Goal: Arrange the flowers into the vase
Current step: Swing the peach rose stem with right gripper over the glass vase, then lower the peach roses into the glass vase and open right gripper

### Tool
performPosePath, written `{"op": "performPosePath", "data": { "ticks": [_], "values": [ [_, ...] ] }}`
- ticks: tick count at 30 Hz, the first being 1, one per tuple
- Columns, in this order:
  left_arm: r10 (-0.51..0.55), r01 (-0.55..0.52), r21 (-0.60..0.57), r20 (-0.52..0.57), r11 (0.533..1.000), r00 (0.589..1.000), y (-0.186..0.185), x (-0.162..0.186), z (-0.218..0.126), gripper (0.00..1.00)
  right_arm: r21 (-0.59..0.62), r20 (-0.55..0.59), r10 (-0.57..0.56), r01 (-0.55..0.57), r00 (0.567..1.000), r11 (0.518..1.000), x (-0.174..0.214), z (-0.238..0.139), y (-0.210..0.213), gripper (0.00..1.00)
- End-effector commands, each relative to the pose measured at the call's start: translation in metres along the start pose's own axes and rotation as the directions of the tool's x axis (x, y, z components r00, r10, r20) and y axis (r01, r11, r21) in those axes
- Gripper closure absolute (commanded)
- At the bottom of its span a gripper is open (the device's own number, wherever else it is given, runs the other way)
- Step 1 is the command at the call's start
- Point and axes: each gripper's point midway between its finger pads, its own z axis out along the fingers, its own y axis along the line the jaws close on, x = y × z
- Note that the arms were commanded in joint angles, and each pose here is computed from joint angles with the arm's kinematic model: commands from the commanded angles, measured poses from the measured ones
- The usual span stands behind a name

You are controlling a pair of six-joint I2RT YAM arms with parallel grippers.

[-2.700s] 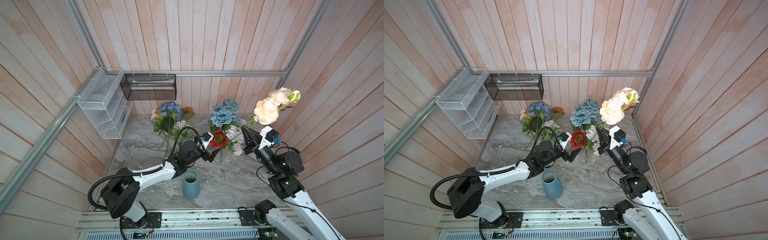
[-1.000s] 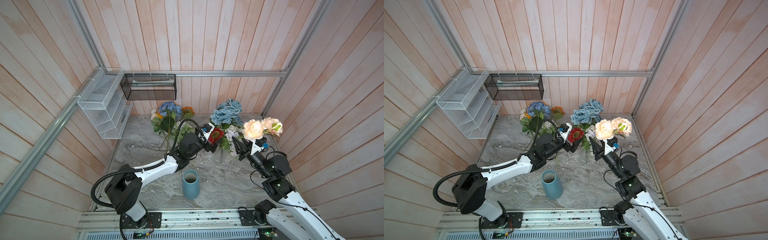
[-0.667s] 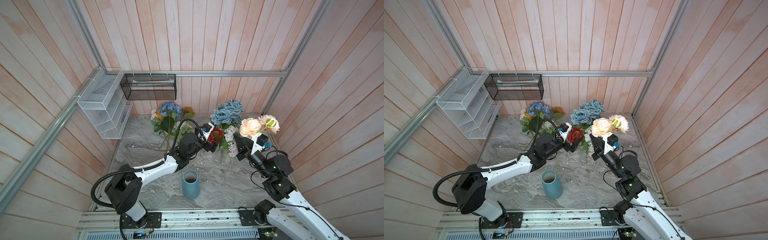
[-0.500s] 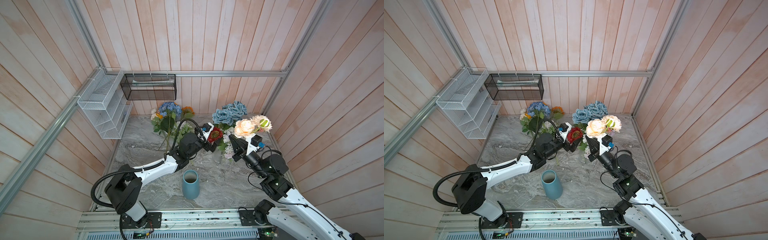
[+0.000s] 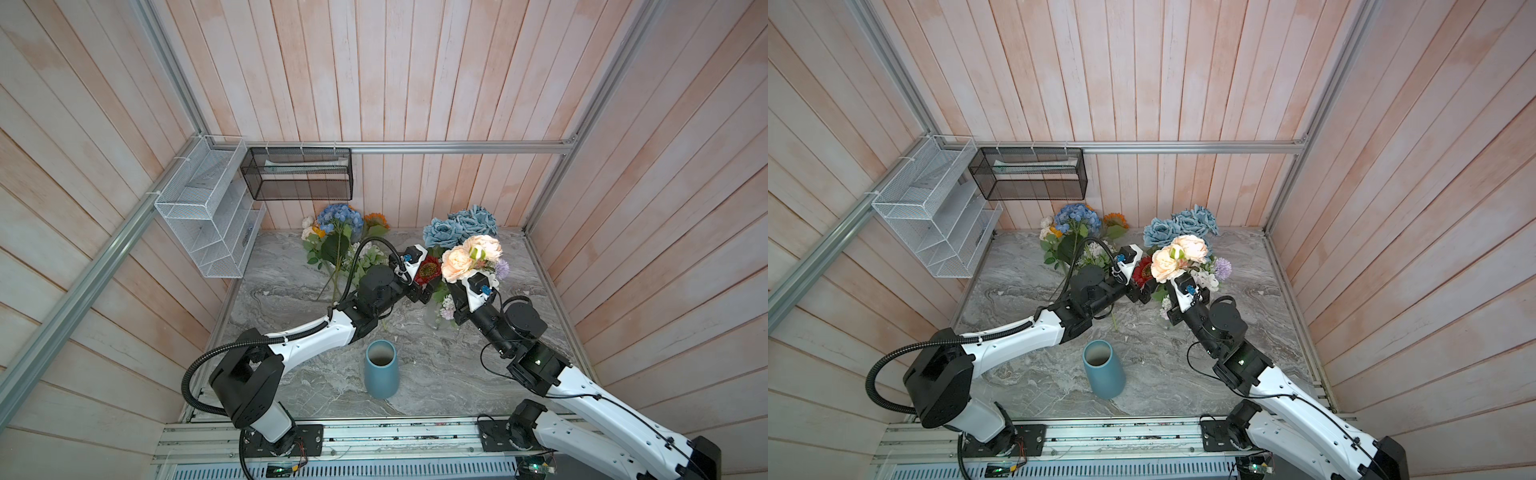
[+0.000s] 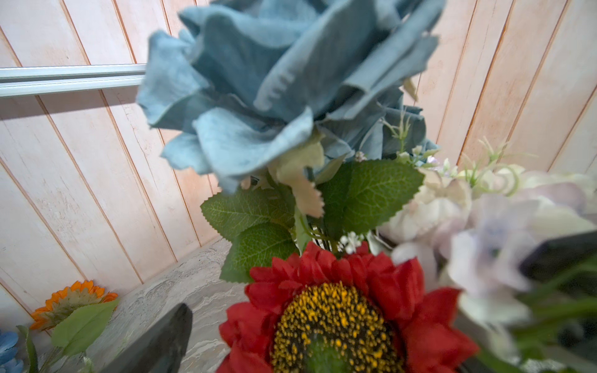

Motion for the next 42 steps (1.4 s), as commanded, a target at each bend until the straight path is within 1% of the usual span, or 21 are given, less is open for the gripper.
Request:
{"op": "performPosePath", "data": {
  "ticks": [1,3,4,8,10,12,15,16,17,20,21,24,28,31,34,35,38,42],
  "values": [
    [0.01,-0.009,-0.021,0.033,1.0,0.999,0.006,-0.014,-0.005,0.0,-0.01,0.021,0.005,-0.004,1.0,1.0,-0.018,-0.005,-0.001,0.64],
    [0.006,-0.005,-0.023,0.032,1.0,0.999,0.007,-0.014,-0.007,0.0,-0.031,0.054,0.022,-0.02,0.998,0.999,-0.03,-0.01,0.001,0.57],
    [0.005,-0.004,-0.024,0.033,1.0,0.999,0.008,-0.015,-0.008,0.0,-0.037,0.07,0.028,-0.026,0.997,0.999,-0.035,-0.012,0.001,0.55],
    [-0.002,0.003,-0.03,0.03,1.0,1.0,0.011,-0.013,-0.012,0.0,-0.052,0.14,0.053,-0.047,0.989,0.998,-0.057,-0.019,0.0,0.54],
    [-0.007,0.008,-0.034,0.028,0.999,1.0,0.012,-0.012,-0.015,0.0,-0.038,0.161,0.053,-0.047,0.986,0.998,-0.062,-0.02,-0.003,0.54],
    [-0.009,0.01,-0.037,0.028,0.999,1.0,0.013,-0.012,-0.017,0.0,-0.027,0.187,0.043,-0.039,0.981,0.999,-0.068,-0.019,-0.005,0.56],
    [-0.012,0.013,-0.044,0.026,0.999,1.0,0.015,-0.011,-0.021,0.0,-0.02,0.199,0.035,-0.031,0.979,0.999,-0.07,-0.015,-0.005,0.69],
    [-0.012,0.013,-0.049,0.026,0.999,1.0,0.016,-0.011,-0.022,0.0,-0.027,0.19,0.037,-0.033,0.981,0.999,-0.068,-0.012,-0.004,0.77],
    [-0.012,0.013,-0.055,0.023,0.998,1.0,0.017,-0.01,-0.024,0.0,-0.035,0.184,0.04,-0.034,0.982,0.999,-0.067,-0.009,-0.002,0.82],
    [-0.016,0.018,-0.071,0.019,0.997,1.0,0.022,-0.008,-0.028,0.0,-0.064,0.173,0.05,-0.04,0.984,0.997,-0.066,-0.002,0.004,0.92],
    [-0.023,0.024,-0.077,0.018,0.997,1.0,0.025,-0.007,-0.029,0.0,-0.066,0.168,0.05,-0.039,0.984,0.997,-0.066,0.0,0.005,0.94],
    [-0.061,0.062,-0.089,0.01,0.994,0.998,0.034,-0.002,-0.032,0.0,-0.048,0.123,0.014,-0.008,0.992,0.999,-0.063,0.008,0.008,0.96],
    [-0.094,0.093,-0.128,-0.003,0.988,0.996,0.048,0.006,-0.04,0.0,-0.015,0.03,-0.085,0.086,0.996,0.996,-0.053,0.017,0.017,0.97],
    [-0.123,0.12,-0.158,-0.004,0.98,0.992,0.058,0.011,-0.047,0.0,0.001,-0.089,-0.148,0.149,0.985,0.989,-0.033,0.029,0.022,0.98],
    [-0.144,0.142,-0.177,-0.001,0.974,0.99,0.065,0.014,-0.054,0.0,0.016,-0.208,-0.177,0.184,0.962,0.983,-0.012,0.037,0.021,0.98],
    [-0.144,0.141,-0.18,0.001,0.973,0.99,0.066,0.015,-0.056,0.0,0.022,-0.231,-0.177,0.187,0.957,0.982,-0.006,0.039,0.021,0.98],
    [-0.143,0.142,-0.184,0.005,0.973,0.99,0.067,0.013,-0.059,0.0,0.043,-0.25,-0.154,0.169,0.956,0.985,0.001,0.04,0.018,0.98],
    [-0.143,0.142,-0.181,0.01,0.973,0.99,0.067,0.011,-0.06,0.0,0.071,-0.196,-0.077,0.093,0.977,0.993,-0.006,0.035,0.014,0.98]
  ]
}}
